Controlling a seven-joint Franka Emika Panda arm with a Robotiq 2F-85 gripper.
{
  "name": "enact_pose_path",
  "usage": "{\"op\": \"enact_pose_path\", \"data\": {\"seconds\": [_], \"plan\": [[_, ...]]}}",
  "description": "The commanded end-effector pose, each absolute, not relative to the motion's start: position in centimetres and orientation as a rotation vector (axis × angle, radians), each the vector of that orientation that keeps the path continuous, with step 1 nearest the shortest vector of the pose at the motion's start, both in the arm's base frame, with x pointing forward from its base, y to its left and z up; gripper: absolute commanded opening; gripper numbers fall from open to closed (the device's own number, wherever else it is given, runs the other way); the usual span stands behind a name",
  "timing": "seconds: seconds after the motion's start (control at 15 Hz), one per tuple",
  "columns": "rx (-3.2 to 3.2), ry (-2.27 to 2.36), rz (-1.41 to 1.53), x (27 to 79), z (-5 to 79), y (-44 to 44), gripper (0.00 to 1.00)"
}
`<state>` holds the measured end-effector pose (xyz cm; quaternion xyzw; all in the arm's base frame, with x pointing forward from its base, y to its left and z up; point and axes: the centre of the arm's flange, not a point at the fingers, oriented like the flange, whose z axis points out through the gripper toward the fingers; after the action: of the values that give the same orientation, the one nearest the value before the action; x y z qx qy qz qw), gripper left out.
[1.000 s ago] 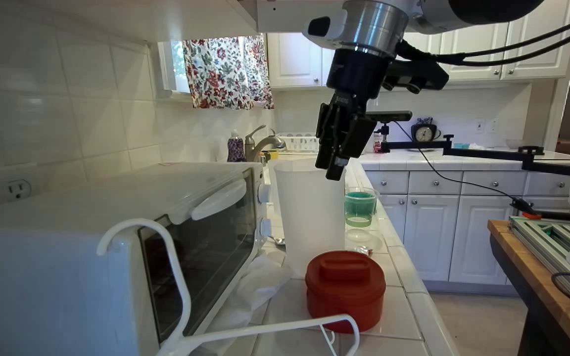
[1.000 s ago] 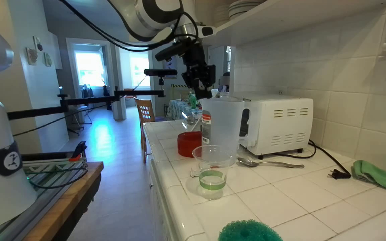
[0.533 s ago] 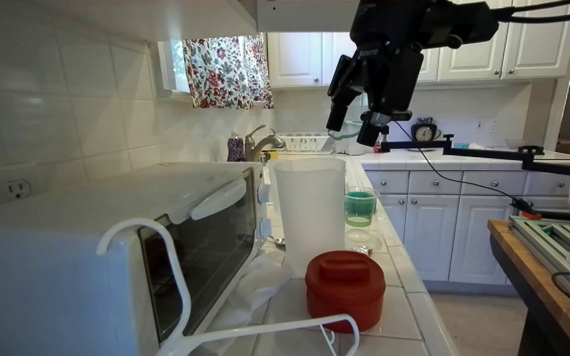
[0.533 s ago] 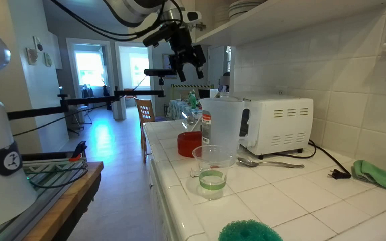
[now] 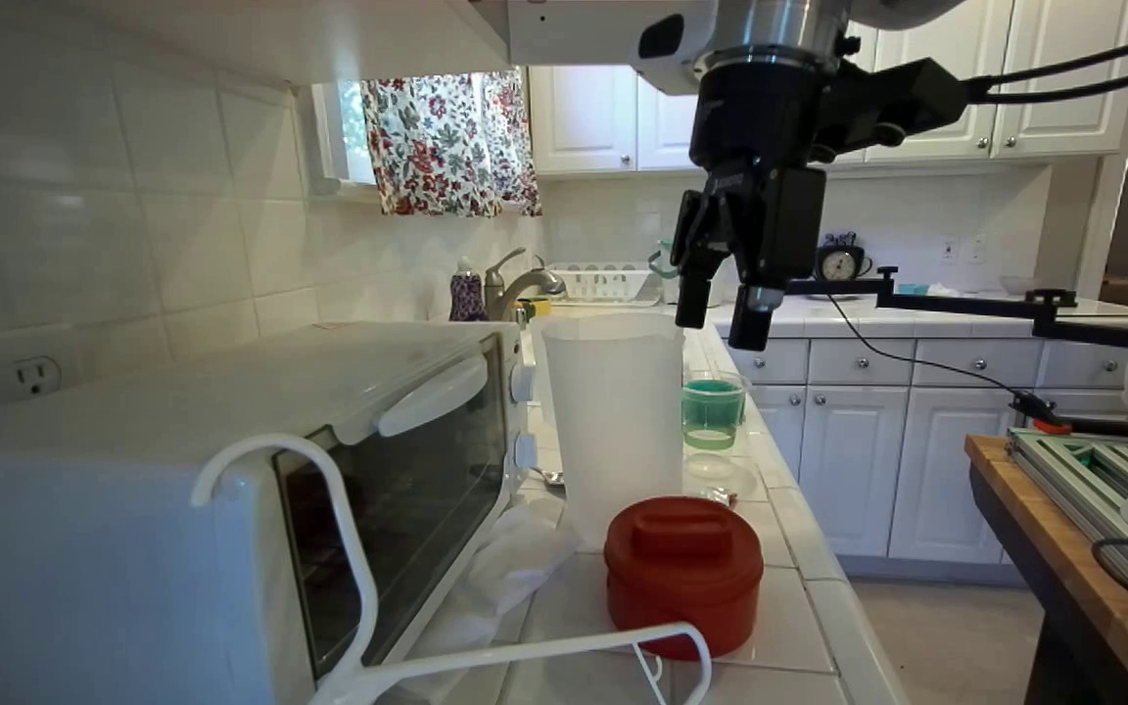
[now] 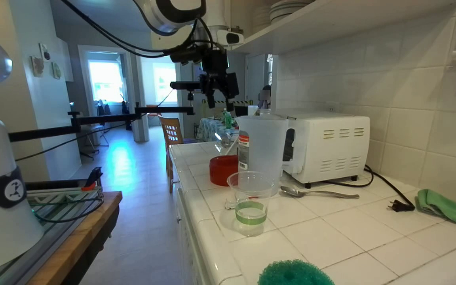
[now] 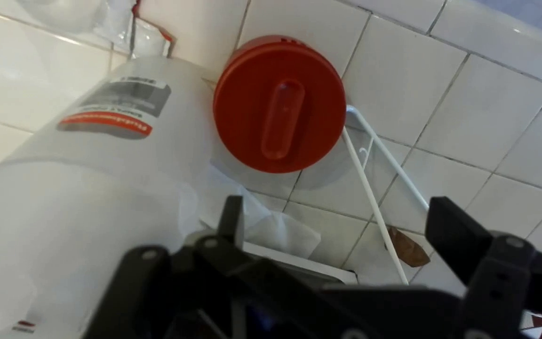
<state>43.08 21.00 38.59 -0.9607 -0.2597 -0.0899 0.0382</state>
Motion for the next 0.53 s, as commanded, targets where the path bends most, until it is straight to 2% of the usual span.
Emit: {"op": "enact_pose_path", "data": {"seconds": [0.0, 0.47], "plan": [[-2.908, -0.749, -0.282, 44.6, 36.6, 21.3, 1.0], [-2.929, -0.768, -0.265, 44.5, 35.5, 21.8, 1.0]]}}
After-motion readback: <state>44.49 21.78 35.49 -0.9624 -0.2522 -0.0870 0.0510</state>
